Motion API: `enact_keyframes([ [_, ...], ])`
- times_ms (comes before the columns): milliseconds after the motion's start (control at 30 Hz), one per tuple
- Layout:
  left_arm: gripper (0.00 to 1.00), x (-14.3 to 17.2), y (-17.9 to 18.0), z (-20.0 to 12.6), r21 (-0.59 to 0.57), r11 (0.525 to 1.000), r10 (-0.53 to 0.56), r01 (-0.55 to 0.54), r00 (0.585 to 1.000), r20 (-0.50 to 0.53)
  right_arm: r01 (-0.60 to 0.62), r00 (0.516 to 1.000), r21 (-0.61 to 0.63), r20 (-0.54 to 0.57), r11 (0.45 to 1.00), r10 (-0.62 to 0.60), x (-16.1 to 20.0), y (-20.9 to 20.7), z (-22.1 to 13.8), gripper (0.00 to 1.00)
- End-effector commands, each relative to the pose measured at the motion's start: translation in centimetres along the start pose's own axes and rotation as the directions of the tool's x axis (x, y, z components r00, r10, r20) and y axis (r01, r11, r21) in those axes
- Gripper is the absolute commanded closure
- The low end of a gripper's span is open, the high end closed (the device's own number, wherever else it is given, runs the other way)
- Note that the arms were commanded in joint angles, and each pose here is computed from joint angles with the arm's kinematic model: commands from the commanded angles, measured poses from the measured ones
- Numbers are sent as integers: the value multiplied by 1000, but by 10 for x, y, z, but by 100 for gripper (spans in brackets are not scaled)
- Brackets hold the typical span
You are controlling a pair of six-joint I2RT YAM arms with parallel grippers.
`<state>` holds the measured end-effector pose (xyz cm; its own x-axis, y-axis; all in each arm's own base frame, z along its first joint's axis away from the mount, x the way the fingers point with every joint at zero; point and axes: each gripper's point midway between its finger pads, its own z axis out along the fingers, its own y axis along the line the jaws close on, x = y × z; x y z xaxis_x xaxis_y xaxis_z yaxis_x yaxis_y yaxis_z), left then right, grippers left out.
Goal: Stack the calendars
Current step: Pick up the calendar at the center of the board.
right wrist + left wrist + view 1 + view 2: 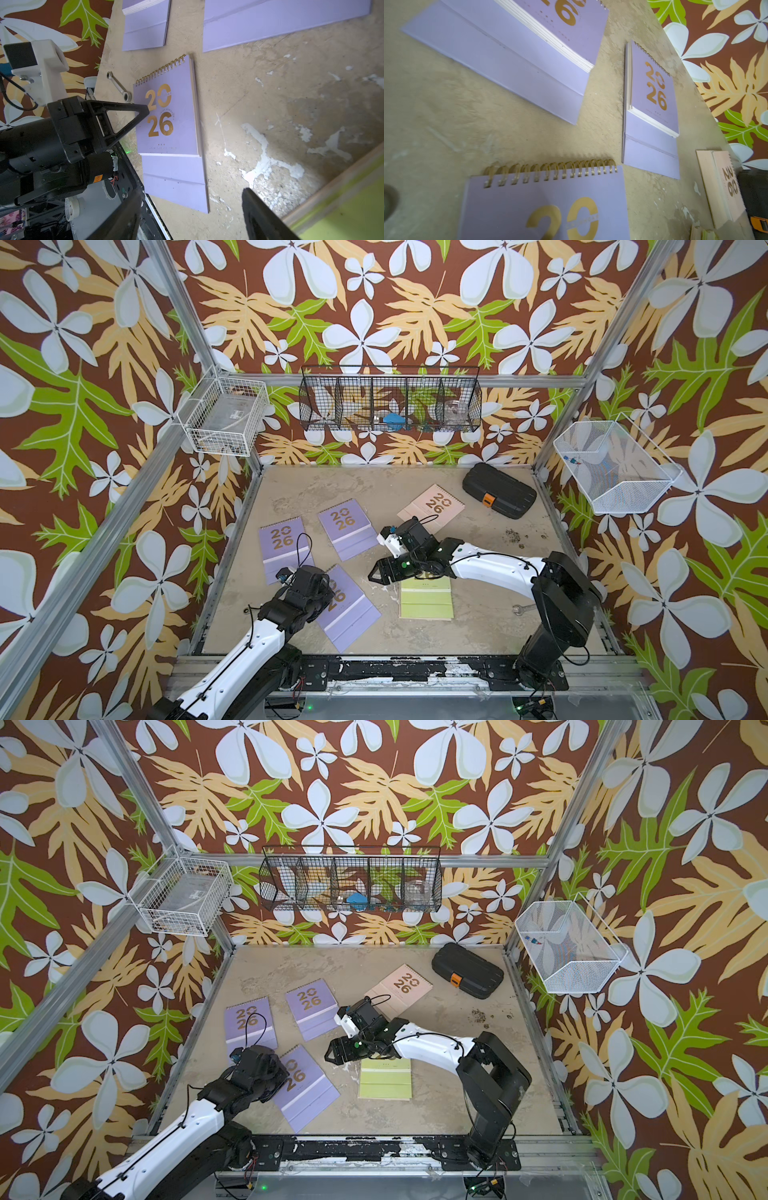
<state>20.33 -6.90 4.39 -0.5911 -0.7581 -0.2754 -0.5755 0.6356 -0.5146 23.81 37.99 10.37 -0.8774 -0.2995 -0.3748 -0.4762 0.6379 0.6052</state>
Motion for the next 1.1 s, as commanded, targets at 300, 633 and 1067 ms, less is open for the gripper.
enact_keyframes([
  [300, 100, -8, 36, -7, -140, 987, -71, 81, 994, 79, 7, 999, -42, -38, 999, -9, 1, 5, 28, 20],
  [633, 100, -21, 34, -22, -263, 964, -18, 40, 996, 86, 2, 998, -91, -65, 996, -8, 0, 8, 44, 16],
  [1067, 36, -19, 36, -34, -299, 951, -64, 77, 997, 53, 5, 995, -150, -100, 989, -21, -1, 15, 57, 13],
])
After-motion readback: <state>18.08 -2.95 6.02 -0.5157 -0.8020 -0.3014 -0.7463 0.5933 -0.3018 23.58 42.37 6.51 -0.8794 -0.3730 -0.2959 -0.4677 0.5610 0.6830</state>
